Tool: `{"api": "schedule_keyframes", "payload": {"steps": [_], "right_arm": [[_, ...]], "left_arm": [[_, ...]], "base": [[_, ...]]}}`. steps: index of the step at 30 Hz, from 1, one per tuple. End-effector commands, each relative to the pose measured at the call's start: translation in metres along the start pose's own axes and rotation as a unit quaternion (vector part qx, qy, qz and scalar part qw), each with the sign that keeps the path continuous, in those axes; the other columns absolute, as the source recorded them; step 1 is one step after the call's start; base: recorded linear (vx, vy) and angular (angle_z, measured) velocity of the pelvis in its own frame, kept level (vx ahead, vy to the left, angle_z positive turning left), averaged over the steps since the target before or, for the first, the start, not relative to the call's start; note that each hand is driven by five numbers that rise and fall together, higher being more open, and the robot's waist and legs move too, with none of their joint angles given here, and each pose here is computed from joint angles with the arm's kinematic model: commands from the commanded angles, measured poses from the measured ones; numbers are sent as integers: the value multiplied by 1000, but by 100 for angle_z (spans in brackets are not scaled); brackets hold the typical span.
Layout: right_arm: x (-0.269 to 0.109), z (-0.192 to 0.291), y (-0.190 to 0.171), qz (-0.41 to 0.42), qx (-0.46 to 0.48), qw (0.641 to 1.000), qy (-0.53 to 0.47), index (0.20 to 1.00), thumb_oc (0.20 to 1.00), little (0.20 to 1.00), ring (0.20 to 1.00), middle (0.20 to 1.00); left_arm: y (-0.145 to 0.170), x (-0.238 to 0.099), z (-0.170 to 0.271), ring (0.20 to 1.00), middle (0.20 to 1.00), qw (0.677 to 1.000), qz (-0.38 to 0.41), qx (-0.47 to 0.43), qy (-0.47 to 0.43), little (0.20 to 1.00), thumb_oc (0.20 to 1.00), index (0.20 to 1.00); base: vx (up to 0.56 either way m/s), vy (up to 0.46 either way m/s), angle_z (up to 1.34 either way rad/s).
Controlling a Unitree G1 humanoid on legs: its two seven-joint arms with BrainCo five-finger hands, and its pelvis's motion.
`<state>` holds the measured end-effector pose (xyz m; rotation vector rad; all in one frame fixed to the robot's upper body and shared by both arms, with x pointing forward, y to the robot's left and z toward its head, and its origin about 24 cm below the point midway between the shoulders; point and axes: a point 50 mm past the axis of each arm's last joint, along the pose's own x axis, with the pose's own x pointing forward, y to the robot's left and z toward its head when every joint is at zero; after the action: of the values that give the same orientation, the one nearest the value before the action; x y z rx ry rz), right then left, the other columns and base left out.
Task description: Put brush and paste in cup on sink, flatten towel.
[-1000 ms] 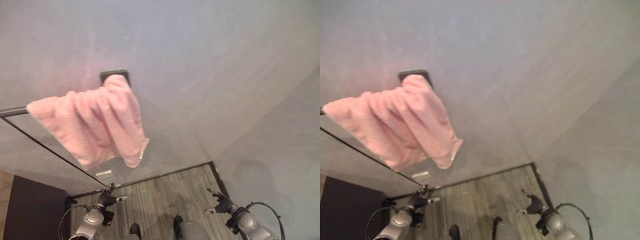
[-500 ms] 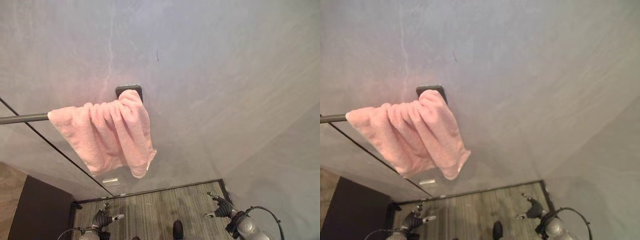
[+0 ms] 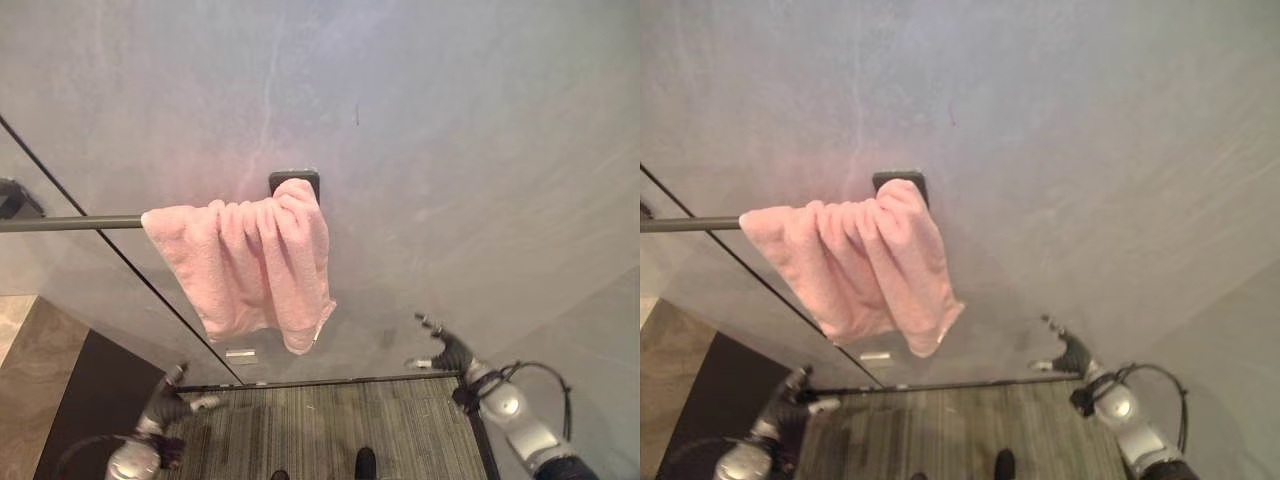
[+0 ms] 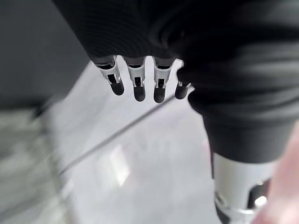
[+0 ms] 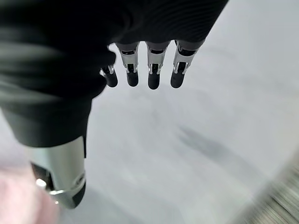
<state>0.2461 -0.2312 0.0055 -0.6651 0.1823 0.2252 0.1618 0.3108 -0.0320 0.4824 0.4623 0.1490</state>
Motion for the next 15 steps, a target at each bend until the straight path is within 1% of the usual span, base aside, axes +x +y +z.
{"api": "schedule_keyframes", "payload": {"steps": [1, 3, 6, 8, 9, 10, 12, 14, 15], "right_arm": [[19, 43, -11, -5, 19, 996, -92, 1000, 1000, 1000, 1000, 1000], [29, 69, -12, 14, 29, 990, -134, 1000, 1000, 1000, 1000, 1000], [39, 98, -4, 48, 43, 982, -180, 1000, 1000, 1000, 1000, 1000], [43, 111, 0, 68, 45, 977, -197, 1000, 1000, 1000, 1000, 1000], [48, 121, 7, 93, 63, 971, -209, 1000, 1000, 1000, 1000, 1000], [48, 122, 7, 93, 63, 971, -209, 1000, 1000, 1000, 1000, 1000], [52, 133, 16, 130, 91, 963, -217, 1000, 1000, 1000, 1000, 1000], [54, 136, 17, 139, 98, 961, -220, 1000, 1000, 1000, 1000, 1000], [57, 142, 21, 153, 108, 956, -224, 1000, 1000, 1000, 1000, 1000]], "left_arm": [[34, 11, 42, 1000, 1000, 995, 27, 46, -87, 1000, 1000, 1000], [50, 14, 68, 1000, 1000, 988, 34, 67, -132, 1000, 1000, 1000], [59, 19, 93, 1000, 1000, 982, 36, 63, -173, 1000, 1000, 1000], [60, 22, 105, 1000, 1000, 980, 29, 58, -190, 1000, 1000, 1000], [59, 24, 113, 1000, 1000, 978, 11, 50, -203, 1000, 1000, 1000], [59, 24, 114, 1000, 1000, 978, 11, 50, -203, 1000, 1000, 1000], [58, 26, 129, 1000, 1000, 974, -20, 41, -222, 1000, 1000, 1000], [58, 27, 133, 1000, 1000, 973, -29, 34, -228, 1000, 1000, 1000], [59, 29, 143, 1000, 1000, 970, -41, 31, -239, 1000, 1000, 1000]], "base": [[-3, 98, -4], [-11, 91, -9], [-20, 79, -29], [-21, 50, -16], [-11, 37, -10], [-8, 41, -8], [-4, 36, -4], [-5, 29, -13], [0, 32, -15]]}}
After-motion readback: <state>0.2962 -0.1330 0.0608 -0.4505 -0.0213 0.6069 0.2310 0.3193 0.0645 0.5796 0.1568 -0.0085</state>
